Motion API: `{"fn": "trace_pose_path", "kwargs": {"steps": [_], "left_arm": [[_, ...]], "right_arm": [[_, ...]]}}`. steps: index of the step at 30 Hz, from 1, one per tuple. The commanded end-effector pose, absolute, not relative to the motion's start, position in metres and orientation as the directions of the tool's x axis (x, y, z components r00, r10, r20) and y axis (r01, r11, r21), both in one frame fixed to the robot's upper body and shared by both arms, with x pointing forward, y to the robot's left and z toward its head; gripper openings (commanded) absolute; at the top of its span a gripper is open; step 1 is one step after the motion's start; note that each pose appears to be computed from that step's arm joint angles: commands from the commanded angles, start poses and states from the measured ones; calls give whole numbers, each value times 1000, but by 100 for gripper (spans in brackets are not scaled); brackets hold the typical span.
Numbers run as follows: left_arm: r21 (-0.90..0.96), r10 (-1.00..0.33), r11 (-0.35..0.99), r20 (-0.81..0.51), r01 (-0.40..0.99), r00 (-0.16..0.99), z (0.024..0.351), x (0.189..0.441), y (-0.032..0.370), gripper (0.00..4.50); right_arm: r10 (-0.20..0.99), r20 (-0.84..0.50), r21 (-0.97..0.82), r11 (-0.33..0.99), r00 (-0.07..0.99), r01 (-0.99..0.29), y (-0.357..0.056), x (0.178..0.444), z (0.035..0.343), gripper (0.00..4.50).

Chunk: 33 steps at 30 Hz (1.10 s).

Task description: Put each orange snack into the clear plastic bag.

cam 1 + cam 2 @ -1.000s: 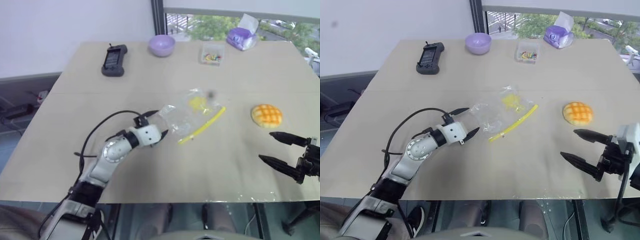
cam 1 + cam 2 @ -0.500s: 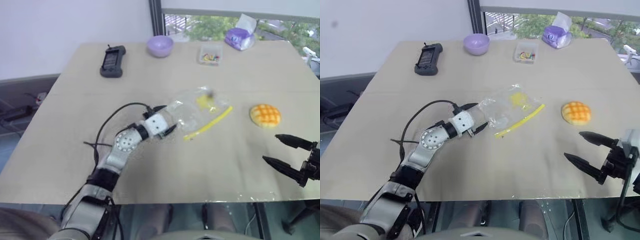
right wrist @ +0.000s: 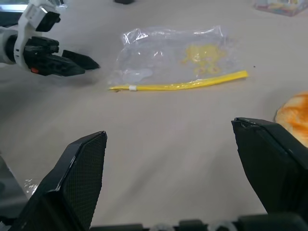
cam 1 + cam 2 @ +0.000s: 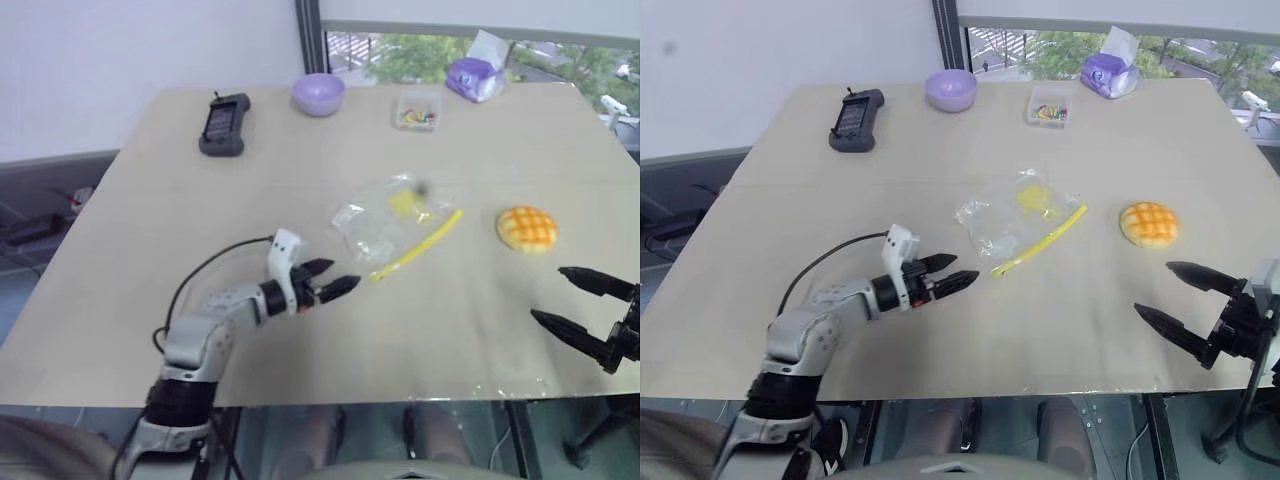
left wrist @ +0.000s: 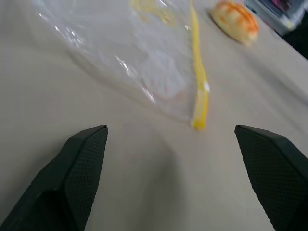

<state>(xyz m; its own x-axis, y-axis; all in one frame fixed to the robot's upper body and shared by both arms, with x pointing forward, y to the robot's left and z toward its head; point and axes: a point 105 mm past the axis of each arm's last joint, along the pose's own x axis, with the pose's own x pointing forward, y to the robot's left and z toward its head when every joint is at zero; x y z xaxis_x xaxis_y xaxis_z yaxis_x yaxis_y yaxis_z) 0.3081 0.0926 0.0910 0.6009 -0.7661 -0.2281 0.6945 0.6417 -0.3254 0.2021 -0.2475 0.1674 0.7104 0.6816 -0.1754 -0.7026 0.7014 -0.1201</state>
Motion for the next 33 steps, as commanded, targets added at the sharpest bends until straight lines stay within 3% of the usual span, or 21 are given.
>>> {"fn": "trace_pose_path", "kwargs": {"steps": [1, 13, 21, 22, 23, 31, 33], "left_arm": [[-330, -691, 723, -323, 607, 647, 73, 316, 81, 448], [-368, -583, 810, -432, 456, 688, 50, 356, 49, 448], [-436, -665, 746, -529, 504, 527, 38, 351, 24, 448], [-443, -662, 749, -542, 493, 518, 37, 351, 23, 396], [-448, -659, 751, -545, 485, 518, 37, 352, 23, 380], [-483, -664, 748, -556, 456, 500, 39, 357, 20, 17], [-490, -678, 735, -532, 468, 508, 43, 358, 21, 7]], "right_arm": [[677, -156, -167, 700, 719, -695, -249, 203, 179, 450], [668, -142, -183, 708, 731, -682, -250, 209, 182, 450], [659, -128, -190, 717, 741, -670, -248, 210, 184, 450], [656, -125, -193, 720, 745, -666, -249, 210, 184, 450], [652, -122, -195, 723, 748, -662, -249, 210, 185, 450], [642, -115, -200, 733, 758, -651, -249, 209, 186, 450], [642, -113, -200, 733, 759, -650, -249, 210, 186, 450]]}}
